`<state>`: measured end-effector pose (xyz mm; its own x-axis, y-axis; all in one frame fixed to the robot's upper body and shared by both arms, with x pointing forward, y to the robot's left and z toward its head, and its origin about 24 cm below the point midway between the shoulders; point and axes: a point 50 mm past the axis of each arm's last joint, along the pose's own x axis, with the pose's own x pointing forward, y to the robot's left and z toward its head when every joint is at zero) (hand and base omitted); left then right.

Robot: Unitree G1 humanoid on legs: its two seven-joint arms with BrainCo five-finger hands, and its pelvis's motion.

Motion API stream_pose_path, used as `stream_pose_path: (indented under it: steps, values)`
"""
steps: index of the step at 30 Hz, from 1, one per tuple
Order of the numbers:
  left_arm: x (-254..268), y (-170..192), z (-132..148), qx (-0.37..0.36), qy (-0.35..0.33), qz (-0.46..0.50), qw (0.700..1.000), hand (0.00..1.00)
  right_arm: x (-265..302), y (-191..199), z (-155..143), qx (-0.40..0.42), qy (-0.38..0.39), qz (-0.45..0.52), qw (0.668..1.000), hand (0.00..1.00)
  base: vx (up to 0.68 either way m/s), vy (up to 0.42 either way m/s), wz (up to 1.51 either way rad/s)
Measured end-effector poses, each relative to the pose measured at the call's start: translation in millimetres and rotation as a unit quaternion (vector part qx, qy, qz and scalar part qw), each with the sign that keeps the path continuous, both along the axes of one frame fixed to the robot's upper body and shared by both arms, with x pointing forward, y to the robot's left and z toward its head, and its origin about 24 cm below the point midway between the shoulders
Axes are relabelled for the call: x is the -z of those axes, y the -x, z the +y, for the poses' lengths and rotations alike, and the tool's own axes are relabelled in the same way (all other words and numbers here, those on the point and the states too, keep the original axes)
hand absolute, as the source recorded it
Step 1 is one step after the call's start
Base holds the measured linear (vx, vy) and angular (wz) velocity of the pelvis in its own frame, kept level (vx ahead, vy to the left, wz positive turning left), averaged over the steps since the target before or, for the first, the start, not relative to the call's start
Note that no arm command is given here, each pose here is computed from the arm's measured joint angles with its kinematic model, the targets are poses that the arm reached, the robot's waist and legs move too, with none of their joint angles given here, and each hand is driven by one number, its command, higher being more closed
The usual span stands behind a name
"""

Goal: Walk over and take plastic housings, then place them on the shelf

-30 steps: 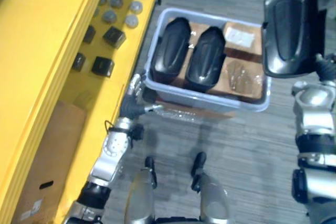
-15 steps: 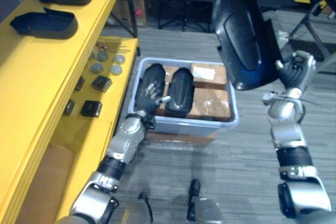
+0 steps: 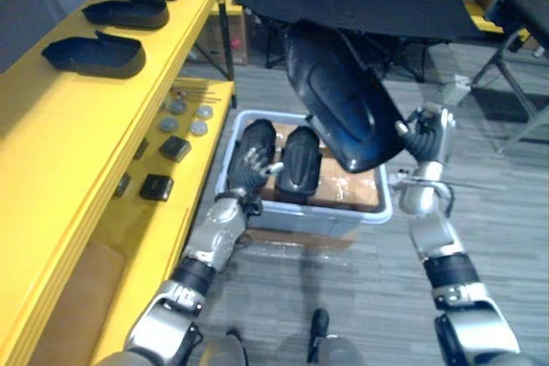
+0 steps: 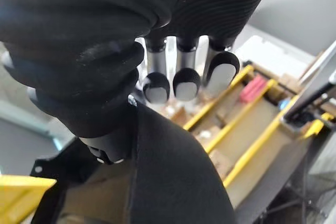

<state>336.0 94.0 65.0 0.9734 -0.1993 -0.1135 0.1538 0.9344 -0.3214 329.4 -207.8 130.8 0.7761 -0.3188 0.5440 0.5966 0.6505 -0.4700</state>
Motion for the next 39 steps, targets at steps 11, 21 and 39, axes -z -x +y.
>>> stream_pose_path:
  steps: [11,21,39]
  values:
    - [20,14,-10,0.018,0.016,0.026,0.999,0.0,23,8,26,-0.037,0.012,0.016,0.999,1.0,-0.01,0.001,0.01]
    - [31,26,-27,0.059,0.008,0.038,0.998,0.0,33,13,53,-0.08,0.023,-0.003,0.997,1.0,-0.04,-0.007,0.07]
    - [63,52,-29,0.049,0.017,0.086,0.995,0.0,84,49,89,-0.154,-0.023,0.053,0.986,1.0,0.0,0.0,0.0]
